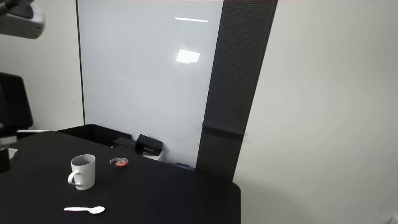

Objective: Put the spoon in the mug

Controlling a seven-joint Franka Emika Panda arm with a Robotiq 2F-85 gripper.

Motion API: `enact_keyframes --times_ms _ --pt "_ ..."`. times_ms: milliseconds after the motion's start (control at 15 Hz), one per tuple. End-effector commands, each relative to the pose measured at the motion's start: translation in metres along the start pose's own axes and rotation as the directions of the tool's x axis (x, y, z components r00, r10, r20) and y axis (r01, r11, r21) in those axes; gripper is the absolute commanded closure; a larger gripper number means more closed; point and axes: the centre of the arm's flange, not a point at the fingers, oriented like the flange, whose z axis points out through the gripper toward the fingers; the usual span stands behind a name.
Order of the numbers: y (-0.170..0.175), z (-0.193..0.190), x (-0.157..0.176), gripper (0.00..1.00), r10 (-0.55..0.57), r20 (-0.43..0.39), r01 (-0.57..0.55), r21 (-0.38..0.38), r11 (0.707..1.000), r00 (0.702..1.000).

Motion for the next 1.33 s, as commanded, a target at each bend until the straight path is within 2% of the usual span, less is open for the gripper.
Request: enact_keyframes --times_ms 0,733,1000,1267 --pt "0.0 0.0 0.0 0.0 0.0 0.0 0.0 0.0 1.0 1.0" --pt "0.0 0.0 0.0 0.0 0.0 0.0 0.0 0.0 1.0 1.0" --pt "0.009 0.005 0.03 0.0 0.004 -0.002 -0.004 0.013 1.0 1.0" --pt "0.015 0.022 0.067 0.0 -0.029 -0.046 0.03 0.027 0.999 0.999"
